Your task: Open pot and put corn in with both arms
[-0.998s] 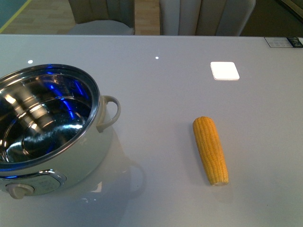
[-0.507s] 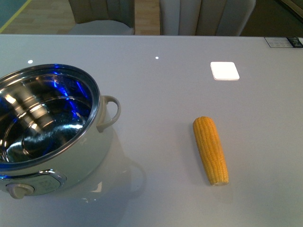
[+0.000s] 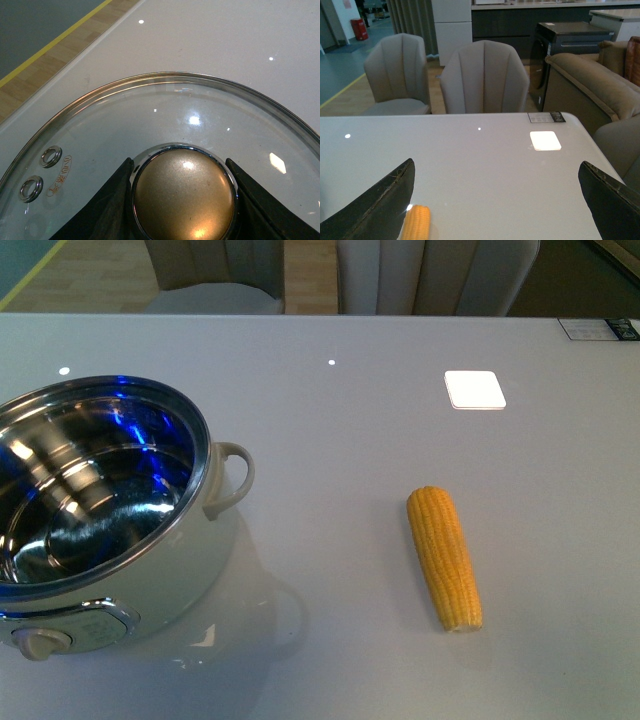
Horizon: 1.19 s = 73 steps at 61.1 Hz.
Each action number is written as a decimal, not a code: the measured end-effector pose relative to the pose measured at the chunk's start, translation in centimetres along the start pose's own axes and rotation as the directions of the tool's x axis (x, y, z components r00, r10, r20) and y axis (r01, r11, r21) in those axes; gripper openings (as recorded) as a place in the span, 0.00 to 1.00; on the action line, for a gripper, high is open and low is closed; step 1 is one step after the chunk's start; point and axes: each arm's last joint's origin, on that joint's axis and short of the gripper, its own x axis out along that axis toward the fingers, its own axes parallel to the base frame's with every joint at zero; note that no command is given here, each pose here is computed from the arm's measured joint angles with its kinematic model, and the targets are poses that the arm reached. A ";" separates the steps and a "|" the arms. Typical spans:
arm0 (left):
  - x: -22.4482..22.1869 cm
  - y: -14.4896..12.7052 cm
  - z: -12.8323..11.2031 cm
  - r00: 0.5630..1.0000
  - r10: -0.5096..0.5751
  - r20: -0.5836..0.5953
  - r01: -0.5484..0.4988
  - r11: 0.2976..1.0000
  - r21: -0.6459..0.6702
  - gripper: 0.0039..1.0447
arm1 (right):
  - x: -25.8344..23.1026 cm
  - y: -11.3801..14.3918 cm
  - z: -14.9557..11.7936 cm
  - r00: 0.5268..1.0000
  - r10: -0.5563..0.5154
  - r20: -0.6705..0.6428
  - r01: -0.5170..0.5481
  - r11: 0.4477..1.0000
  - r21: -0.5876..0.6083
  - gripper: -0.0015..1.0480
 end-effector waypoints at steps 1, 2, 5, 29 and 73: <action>0.0 0.0 0.0 1.000 0.000 0.000 0.000 1.000 0.000 0.43 | 0.0 0.0 0.0 1.000 0.000 0.000 0.000 1.000 0.000 0.92; 0.0 0.0 0.0 1.000 0.000 0.001 0.000 1.000 0.000 0.44 | 0.0 0.0 0.0 1.000 0.000 0.000 0.000 1.000 0.000 0.92; 0.0 0.0 0.0 1.000 -0.003 0.002 0.003 1.000 -0.001 0.51 | 0.0 0.0 0.0 1.000 0.000 0.000 0.000 1.000 0.000 0.92; -2.2 -0.9 6.2 0.993 -0.020 0.120 0.021 1.000 -0.006 0.93 | 0.0 0.0 0.0 1.000 0.000 0.000 0.000 1.000 0.000 0.92; -20.0 -9.2 17.0 0.929 -0.115 0.352 0.217 0.939 -0.266 0.94 | 0.0 0.0 0.0 1.000 0.000 0.000 0.000 1.000 0.000 0.92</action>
